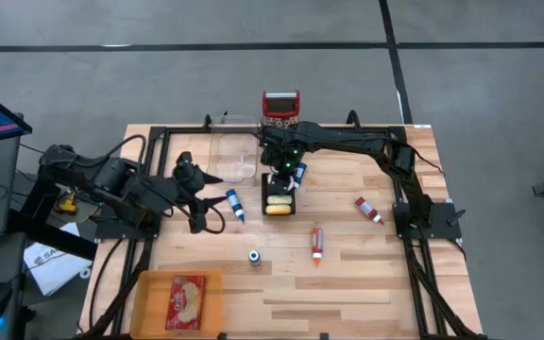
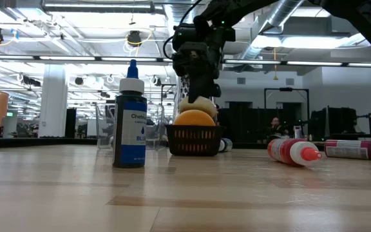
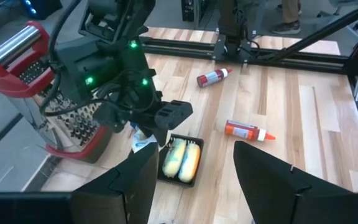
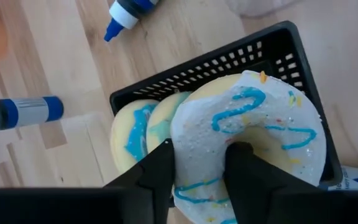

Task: Pick & Place Food Item
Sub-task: Put the white donut into the black bin, then put the orange food coloring bottle into the transparent bin

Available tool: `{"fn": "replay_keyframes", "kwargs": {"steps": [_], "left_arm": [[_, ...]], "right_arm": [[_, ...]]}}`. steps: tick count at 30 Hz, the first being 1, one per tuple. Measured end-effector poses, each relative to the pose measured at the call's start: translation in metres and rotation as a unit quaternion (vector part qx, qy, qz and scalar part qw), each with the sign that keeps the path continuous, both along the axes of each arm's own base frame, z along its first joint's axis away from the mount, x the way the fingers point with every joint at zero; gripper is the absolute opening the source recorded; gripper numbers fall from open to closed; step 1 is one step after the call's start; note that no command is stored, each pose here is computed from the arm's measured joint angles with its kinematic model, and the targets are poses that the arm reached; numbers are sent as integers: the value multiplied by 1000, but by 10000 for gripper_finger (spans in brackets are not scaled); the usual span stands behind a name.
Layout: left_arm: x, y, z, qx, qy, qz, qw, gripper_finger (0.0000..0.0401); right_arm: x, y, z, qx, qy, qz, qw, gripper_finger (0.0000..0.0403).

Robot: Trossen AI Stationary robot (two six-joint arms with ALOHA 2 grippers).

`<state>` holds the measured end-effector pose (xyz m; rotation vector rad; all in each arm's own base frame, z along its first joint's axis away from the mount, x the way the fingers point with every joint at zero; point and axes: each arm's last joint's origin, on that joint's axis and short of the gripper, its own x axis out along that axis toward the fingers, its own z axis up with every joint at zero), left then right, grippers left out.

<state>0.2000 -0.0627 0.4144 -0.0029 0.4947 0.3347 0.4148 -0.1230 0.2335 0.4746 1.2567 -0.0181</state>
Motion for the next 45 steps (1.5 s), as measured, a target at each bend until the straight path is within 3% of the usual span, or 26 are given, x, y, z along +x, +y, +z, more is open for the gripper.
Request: {"fn": "replay_keyframes", "kwargs": {"steps": [15, 26, 33, 38, 41, 45], "left_arm": [[-4, 2, 3, -1, -7, 1, 1000, 204], [-4, 2, 3, 1, -5, 0, 1000, 204], [-7, 2, -1, 5, 13, 2, 1000, 204], [-10, 0, -4, -1, 28, 1, 1000, 204], [-12, -2, -5, -6, 33, 0, 999, 204], [-15, -5, -7, -19, 39, 4, 999, 204]], "right_arm": [[1, 0, 0, 6, -5, -6, 1000, 185], [-1, 5, 4, -3, 11, -28, 1000, 181], [-11, 46, 23, -43, 55, 5, 998, 177], [-25, 92, 53, -85, 54, 9, 995, 177], [-43, 119, 65, -101, 41, -13, 994, 177], [-81, 149, 60, -98, 46, -82, 991, 177]]}}
